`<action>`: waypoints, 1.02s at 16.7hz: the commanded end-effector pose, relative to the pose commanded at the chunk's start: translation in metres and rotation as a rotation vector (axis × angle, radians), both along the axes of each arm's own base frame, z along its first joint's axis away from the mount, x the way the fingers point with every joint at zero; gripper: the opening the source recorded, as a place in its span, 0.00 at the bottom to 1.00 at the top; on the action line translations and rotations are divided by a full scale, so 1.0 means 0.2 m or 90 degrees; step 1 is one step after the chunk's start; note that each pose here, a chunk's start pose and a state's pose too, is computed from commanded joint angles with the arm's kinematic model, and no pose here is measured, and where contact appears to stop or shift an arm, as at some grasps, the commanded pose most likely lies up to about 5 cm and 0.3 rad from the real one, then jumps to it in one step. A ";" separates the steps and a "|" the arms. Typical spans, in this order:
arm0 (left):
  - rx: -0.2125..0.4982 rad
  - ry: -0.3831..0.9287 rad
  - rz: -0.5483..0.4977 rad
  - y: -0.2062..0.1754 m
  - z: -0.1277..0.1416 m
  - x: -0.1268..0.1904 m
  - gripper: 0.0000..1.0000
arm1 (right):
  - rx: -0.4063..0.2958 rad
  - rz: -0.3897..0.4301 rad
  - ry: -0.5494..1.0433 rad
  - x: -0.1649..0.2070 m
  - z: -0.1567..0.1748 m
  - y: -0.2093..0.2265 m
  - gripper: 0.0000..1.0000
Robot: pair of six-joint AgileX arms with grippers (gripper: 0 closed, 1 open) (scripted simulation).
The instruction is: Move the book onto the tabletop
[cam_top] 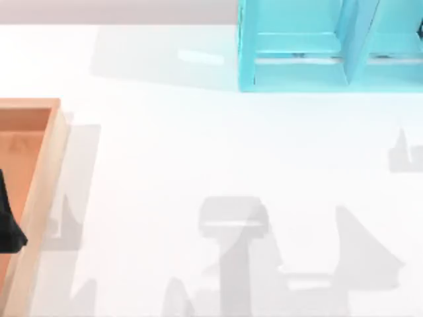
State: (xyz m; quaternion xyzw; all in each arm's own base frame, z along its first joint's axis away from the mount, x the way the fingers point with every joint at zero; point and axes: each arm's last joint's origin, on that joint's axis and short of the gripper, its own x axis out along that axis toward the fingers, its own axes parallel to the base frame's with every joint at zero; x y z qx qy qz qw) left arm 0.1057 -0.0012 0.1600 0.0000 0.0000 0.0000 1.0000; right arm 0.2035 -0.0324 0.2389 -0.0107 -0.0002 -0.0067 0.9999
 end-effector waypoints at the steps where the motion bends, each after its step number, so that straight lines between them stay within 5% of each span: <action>1: 0.000 0.000 0.000 0.00 0.00 0.00 1.00 | 0.001 -0.002 0.010 0.10 -0.01 -0.04 1.00; 8: 0.000 0.000 0.000 0.00 0.00 0.00 1.00 | 0.015 -0.012 0.067 0.67 -0.40 -0.38 1.00; 13: 0.000 0.000 0.000 0.00 0.00 0.00 1.00 | 0.017 -0.016 0.068 0.81 -0.69 -0.54 1.00; 17: 0.000 0.000 0.000 0.00 0.00 0.00 1.00 | 0.017 -0.016 0.065 0.83 -0.74 -0.57 1.00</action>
